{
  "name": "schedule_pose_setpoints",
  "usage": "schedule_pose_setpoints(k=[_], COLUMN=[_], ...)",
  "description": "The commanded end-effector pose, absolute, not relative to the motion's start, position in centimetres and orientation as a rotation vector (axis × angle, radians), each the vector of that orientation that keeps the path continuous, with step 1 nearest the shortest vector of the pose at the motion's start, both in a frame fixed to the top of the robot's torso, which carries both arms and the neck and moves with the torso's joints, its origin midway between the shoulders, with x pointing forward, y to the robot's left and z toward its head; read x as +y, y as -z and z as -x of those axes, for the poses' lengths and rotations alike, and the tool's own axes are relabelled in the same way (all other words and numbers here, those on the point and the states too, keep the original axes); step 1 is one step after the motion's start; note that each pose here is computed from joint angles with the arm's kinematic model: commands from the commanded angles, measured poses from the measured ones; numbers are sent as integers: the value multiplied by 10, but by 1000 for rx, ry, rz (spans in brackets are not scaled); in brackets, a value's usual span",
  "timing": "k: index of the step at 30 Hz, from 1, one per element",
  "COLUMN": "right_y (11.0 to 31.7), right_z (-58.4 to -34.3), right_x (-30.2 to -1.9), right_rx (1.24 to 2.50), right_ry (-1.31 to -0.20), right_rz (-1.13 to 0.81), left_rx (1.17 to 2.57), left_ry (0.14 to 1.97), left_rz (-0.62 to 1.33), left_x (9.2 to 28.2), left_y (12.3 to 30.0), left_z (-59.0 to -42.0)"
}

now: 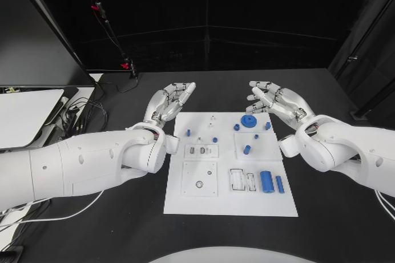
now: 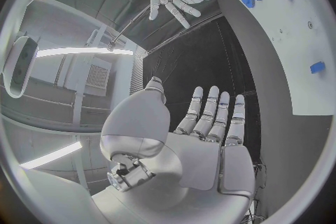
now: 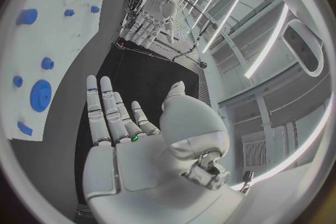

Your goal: Assemble the parts on the task board

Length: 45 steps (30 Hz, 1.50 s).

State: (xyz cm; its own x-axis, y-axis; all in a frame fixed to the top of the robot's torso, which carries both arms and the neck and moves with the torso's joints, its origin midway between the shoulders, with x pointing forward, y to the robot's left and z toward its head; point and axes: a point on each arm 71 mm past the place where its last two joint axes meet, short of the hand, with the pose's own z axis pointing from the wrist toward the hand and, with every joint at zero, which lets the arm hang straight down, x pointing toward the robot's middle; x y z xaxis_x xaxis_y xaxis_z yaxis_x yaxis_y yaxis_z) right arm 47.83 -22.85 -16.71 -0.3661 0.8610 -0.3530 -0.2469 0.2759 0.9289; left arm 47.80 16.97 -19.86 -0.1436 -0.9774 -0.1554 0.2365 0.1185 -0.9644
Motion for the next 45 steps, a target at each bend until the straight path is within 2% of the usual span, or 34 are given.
schedule_pose_setpoints(k=[1, 10, 20, 26, 37, 45], right_y=[159, 140, 134, 132, 134, 140], right_z=[-481, -492, -505, -510, -518, -526], right_x=[-228, -237, -238, -237, -221, -210], right_rx=[1527, 1547, 1549, 1508, 1505, 1544], right_ry=[-1299, -1261, -1245, -1217, -930, -746], right_rz=[-512, -459, -429, -370, -58, 67], left_rx=[968, 980, 983, 985, 991, 993], left_ry=[1480, 1492, 1471, 1470, 1469, 1463], left_rz=[614, 625, 632, 635, 639, 643], left_x=[164, 162, 169, 169, 171, 173], left_y=[176, 180, 185, 186, 187, 188], left_z=[-467, -463, -464, -464, -465, -465])
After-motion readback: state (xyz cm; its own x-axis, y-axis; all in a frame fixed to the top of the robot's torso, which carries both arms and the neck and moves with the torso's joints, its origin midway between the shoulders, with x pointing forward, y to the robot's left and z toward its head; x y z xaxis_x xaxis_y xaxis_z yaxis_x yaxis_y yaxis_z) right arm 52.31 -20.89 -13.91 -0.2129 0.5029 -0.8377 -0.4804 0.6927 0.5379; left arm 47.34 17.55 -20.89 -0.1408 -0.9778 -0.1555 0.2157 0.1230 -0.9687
